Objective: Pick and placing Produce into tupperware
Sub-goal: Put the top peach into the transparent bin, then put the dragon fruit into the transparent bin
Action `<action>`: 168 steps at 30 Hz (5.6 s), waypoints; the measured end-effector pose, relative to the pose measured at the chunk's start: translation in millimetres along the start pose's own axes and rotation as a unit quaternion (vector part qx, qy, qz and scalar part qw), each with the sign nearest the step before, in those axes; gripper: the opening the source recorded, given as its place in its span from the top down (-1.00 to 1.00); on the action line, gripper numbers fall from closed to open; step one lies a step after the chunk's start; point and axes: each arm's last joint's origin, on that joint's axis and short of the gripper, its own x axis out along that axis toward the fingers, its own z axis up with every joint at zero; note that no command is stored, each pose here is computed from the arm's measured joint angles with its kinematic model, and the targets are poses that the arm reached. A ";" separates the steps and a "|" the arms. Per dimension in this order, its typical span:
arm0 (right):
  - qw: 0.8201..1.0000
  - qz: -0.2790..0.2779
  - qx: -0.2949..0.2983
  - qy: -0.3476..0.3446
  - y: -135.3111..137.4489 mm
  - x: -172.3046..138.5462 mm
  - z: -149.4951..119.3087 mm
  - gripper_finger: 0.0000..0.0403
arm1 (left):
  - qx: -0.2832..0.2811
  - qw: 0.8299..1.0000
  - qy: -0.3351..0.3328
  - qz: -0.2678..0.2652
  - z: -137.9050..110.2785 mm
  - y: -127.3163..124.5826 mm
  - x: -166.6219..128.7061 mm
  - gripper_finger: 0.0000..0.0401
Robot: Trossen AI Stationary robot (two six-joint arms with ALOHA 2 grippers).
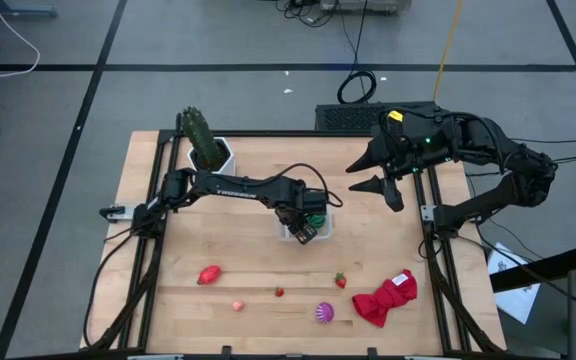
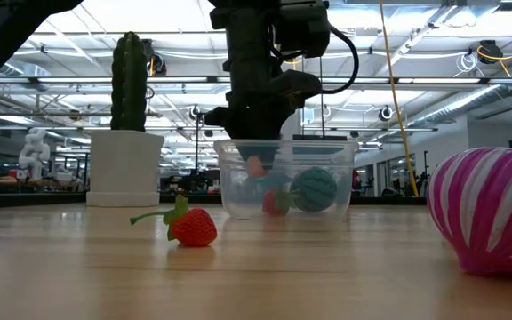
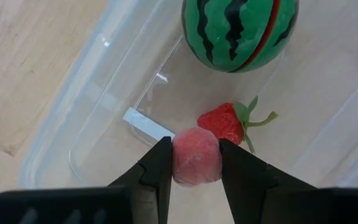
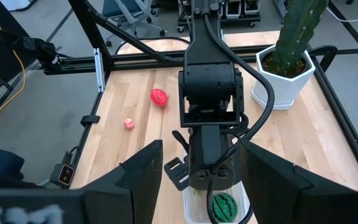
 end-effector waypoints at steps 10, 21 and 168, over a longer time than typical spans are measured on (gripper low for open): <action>1.000 0.000 0.000 0.000 0.0 0.0 0.0 0.02 | -0.003 1.000 0.000 0.000 0.0 0.0 0.0 0.43; 1.000 0.000 0.000 0.000 -0.1 0.0 0.0 0.02 | -0.001 1.000 -0.008 0.011 0.5 0.7 0.0 0.43; 0.998 0.005 0.016 -0.065 -2.2 13.7 8.6 0.02 | 0.023 0.998 0.062 0.007 -293.4 16.6 1.0 -0.88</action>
